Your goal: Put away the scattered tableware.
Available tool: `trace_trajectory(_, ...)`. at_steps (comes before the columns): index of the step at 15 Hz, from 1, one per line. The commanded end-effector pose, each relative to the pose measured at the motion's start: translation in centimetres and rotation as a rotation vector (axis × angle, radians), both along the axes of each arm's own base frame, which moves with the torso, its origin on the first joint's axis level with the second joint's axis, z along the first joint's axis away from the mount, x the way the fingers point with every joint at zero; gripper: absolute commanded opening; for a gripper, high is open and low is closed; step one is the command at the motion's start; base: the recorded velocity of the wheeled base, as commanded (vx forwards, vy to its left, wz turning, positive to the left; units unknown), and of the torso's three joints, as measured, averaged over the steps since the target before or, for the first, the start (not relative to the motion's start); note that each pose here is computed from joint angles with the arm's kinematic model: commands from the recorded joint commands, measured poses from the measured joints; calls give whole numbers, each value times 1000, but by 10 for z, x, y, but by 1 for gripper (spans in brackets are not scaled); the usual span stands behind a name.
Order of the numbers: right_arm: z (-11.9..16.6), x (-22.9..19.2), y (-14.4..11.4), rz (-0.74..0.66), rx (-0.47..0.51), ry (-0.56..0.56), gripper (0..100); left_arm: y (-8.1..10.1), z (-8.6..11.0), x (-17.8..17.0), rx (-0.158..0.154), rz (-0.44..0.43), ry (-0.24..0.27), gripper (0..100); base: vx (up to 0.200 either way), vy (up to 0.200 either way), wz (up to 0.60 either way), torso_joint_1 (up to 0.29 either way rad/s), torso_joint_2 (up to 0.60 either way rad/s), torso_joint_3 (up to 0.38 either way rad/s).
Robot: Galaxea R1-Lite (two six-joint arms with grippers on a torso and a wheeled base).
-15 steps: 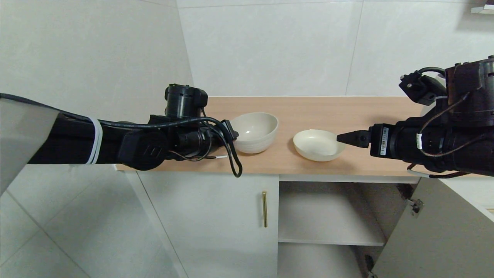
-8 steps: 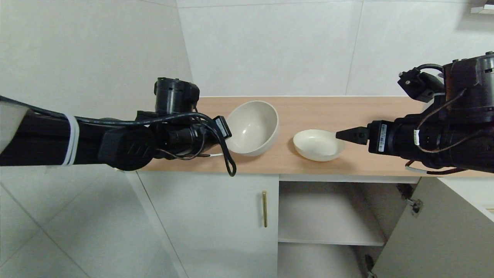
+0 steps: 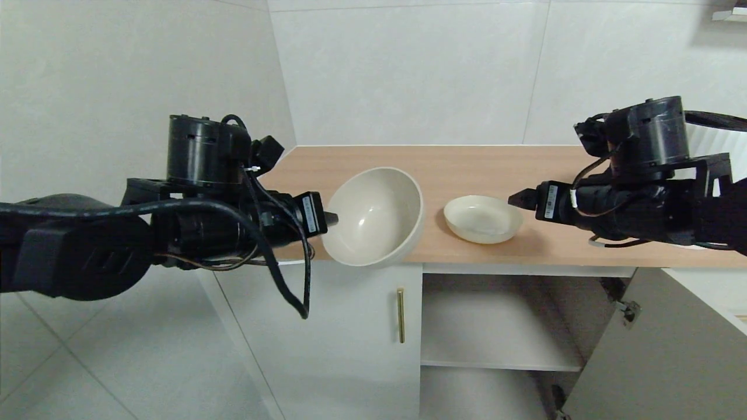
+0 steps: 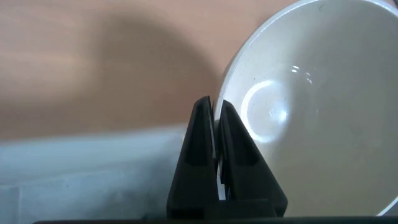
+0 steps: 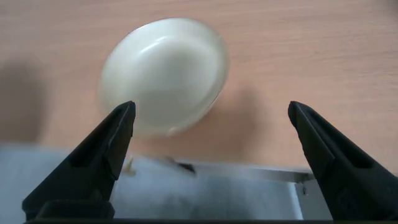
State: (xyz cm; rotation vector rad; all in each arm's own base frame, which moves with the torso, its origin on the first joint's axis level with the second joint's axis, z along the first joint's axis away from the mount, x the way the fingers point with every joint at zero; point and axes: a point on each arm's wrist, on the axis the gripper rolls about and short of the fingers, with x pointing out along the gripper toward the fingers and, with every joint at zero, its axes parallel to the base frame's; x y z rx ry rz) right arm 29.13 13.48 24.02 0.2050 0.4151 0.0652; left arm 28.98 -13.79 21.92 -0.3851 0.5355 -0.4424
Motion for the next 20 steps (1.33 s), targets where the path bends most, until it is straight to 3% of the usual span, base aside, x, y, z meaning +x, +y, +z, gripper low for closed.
trace_trajectory(1,-19,26,10,-42,-11,39,100,6,11,-17,-16,-26,-28,0,0,0,0,0,0,0)
trace_trajectory(11,-54,66,17,-120,-21,26,100,5,11,-18,-17,-30,-28,0,0,0,0,0,0,0)
trace_trajectory(12,-55,67,17,-120,-23,29,0,5,10,-18,-15,-30,-25,0,0,0,0,0,0,0)
trace_trajectory(18,-53,65,17,-118,-19,27,0,5,11,-18,-17,-30,-26,0,0,0,0,0,0,0)
trace_trajectory(20,-40,58,13,-118,0,-2,0,6,12,-19,-19,-27,-32,0,0,0,0,0,0,0)
